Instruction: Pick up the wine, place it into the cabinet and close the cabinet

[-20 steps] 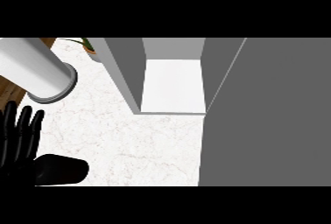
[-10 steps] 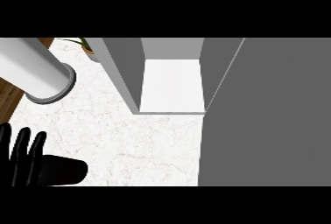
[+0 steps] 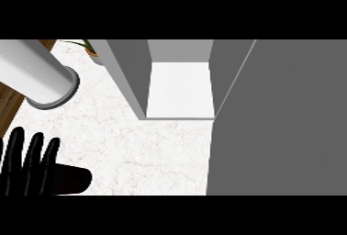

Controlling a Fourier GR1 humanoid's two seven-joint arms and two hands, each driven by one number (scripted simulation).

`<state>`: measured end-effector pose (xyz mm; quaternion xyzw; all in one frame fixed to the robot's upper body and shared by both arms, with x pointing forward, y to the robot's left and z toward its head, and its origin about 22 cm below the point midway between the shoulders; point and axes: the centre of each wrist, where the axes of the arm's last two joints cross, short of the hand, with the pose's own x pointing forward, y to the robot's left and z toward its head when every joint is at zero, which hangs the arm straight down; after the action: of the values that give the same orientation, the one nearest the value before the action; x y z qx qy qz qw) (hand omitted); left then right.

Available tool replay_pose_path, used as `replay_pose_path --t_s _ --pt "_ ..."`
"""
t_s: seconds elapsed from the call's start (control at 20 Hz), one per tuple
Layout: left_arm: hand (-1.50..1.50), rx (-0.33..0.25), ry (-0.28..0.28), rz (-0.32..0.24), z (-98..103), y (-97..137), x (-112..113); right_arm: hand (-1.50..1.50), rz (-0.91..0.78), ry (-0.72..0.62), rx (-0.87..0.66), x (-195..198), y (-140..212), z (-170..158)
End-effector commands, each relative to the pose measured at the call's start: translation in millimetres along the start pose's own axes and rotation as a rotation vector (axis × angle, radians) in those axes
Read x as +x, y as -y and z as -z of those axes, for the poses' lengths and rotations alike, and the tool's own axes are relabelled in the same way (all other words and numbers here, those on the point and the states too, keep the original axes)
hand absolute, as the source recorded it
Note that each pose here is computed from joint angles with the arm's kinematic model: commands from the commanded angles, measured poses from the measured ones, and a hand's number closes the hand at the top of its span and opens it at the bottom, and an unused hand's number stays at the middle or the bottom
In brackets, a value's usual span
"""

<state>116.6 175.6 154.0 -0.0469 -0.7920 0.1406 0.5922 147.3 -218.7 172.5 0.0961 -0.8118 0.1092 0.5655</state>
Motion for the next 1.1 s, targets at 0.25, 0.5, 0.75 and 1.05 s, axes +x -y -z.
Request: replay_pose_path --t_s 0.25,0.5,0.75,1.05 --pt "-1.50 0.091 0.067 0.031 -17.8 -9.7 43.9 -1.50 -0.007 0.032 -0.005 22.7 -2.1 -4.4" --pt "-1.50 0.130 0.072 0.053 -11.9 -22.9 48.2 -1.50 -0.011 0.028 -0.006 34.6 -5.2 -10.6" --pt "-1.50 0.163 0.083 0.101 -14.8 -34.7 54.7 -1.50 -0.017 0.028 -0.035 30.6 -2.5 -10.4" --pt "-1.50 0.197 0.059 0.108 -14.4 -47.7 56.0 -1.50 -0.015 0.030 -0.026 33.9 -5.7 -13.8"
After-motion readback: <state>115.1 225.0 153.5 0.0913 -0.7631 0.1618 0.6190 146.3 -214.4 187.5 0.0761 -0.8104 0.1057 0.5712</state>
